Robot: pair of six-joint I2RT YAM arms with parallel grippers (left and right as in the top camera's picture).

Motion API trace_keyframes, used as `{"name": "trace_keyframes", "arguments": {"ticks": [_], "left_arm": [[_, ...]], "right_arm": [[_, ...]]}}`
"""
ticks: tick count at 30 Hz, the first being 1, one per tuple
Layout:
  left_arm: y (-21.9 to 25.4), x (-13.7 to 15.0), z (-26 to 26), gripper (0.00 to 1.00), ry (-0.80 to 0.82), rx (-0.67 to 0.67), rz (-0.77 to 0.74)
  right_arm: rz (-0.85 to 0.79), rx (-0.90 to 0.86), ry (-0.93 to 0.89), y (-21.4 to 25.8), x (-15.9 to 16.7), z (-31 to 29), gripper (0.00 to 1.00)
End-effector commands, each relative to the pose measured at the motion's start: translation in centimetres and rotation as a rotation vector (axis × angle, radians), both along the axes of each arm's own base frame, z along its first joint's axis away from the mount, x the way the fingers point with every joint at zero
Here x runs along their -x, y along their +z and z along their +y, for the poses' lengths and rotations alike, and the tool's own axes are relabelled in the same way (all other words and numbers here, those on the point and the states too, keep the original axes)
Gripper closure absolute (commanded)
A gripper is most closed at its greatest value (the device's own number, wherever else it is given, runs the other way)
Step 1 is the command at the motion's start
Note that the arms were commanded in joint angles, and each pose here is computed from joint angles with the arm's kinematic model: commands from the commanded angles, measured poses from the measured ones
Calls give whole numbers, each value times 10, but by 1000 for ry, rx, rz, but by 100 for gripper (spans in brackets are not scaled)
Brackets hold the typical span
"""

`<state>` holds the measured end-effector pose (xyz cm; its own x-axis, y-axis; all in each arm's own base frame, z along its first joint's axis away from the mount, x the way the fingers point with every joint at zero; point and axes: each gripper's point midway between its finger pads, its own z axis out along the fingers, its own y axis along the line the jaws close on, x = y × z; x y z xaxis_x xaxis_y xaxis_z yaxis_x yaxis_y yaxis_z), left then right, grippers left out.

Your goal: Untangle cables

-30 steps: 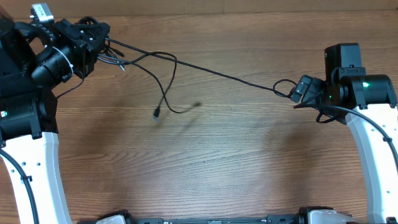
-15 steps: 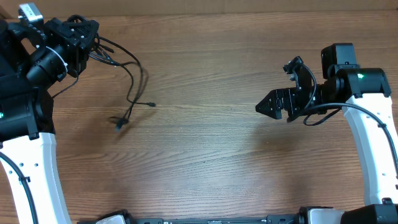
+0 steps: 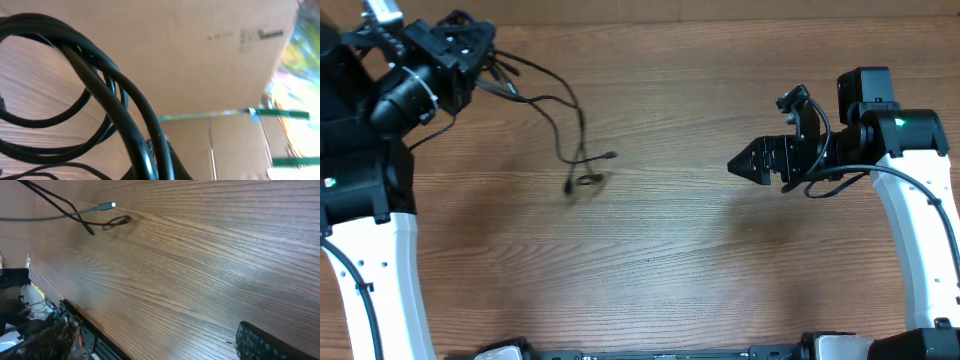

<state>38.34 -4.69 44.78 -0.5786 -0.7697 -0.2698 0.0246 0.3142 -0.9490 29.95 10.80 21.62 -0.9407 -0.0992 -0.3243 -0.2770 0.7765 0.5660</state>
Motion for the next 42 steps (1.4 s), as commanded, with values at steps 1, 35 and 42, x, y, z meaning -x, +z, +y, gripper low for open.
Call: {"name": "trace_keyframes", "arguments": {"ticks": [1, 35, 42], "left_arm": [[31, 18, -29, 96, -87, 32, -77], [94, 39, -86, 96, -267, 183, -248], [96, 43, -90, 96, -291, 201, -240]], "right_arm": [[10, -22, 6, 2, 1, 10, 0], [190, 17, 41, -90, -20, 169, 0], [154, -8, 38, -86, -28, 173, 0]]}}
